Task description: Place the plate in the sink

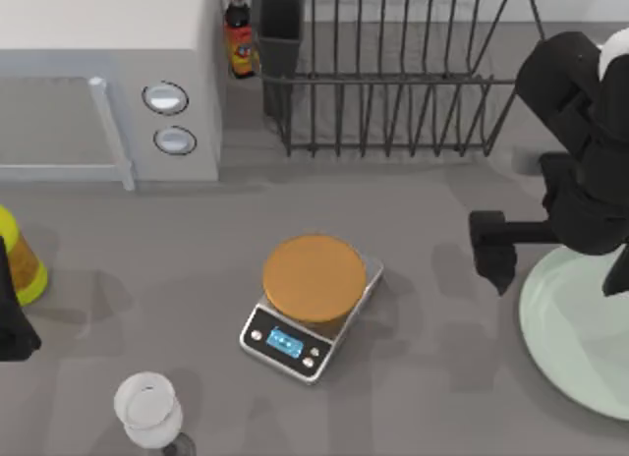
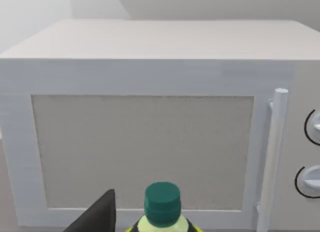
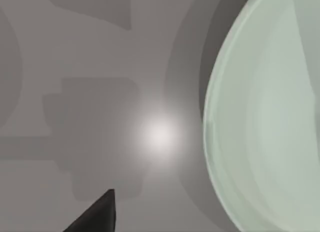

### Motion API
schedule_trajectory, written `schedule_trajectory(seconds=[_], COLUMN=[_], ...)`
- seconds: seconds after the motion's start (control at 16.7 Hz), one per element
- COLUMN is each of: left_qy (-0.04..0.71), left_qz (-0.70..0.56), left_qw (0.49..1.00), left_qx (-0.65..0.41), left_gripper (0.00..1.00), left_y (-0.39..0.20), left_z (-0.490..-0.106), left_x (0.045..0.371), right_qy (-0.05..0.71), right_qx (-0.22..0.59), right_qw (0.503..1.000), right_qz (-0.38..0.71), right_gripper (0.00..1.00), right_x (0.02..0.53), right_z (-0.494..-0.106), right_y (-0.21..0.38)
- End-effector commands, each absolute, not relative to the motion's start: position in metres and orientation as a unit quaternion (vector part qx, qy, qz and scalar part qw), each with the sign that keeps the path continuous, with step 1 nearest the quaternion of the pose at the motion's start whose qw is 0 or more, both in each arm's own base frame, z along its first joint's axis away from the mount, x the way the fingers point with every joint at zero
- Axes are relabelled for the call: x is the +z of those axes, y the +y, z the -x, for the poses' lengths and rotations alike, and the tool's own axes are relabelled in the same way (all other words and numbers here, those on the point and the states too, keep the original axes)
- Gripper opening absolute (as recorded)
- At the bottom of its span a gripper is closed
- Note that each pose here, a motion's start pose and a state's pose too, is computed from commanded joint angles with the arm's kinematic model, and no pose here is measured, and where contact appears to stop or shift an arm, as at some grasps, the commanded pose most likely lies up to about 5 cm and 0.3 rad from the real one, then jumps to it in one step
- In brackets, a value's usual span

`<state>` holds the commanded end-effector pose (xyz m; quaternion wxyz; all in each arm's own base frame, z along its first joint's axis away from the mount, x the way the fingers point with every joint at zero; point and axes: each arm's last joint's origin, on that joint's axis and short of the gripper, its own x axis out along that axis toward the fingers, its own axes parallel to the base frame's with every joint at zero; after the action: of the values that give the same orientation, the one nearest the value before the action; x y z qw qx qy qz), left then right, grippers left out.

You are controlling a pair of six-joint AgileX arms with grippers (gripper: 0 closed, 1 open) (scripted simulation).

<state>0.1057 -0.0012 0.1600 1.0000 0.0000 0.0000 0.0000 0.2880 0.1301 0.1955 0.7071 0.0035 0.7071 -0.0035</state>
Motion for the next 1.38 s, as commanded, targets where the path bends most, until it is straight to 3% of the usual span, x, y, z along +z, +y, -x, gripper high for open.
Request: schedule_trajectory(seconds=[0.24, 0.72, 1.02, 1.38], left_qy=[0.000, 0.000, 0.000, 0.000], left_qz=[0.000, 0.000, 0.000, 0.000], left_qw=[1.000, 1.000, 1.000, 1.000], left_qx=[0.000, 0.000, 0.000, 0.000], left_gripper=[1.00, 1.00, 1.00, 1.00], left_y=[-0.001, -0.001, -0.001, -0.001], left_z=[-0.106, -0.106, -0.106, -0.106], left_x=[0.160, 0.160, 0.160, 0.160], right_qy=[0.710, 0.705, 0.707, 0.707], right_qx=[-0.006, -0.003, -0.004, -0.004], right_qw=[0.705, 0.709, 0.707, 0.707], right_qz=[-0.004, -0.004, -0.004, -0.004], right_gripper=[1.00, 1.00, 1.00, 0.55], right_x=[0.183, 0.099, 0.093, 0.093], right_z=[-0.289, -0.290, -0.288, -0.288], right_y=[0.129, 0.131, 0.130, 0.130])
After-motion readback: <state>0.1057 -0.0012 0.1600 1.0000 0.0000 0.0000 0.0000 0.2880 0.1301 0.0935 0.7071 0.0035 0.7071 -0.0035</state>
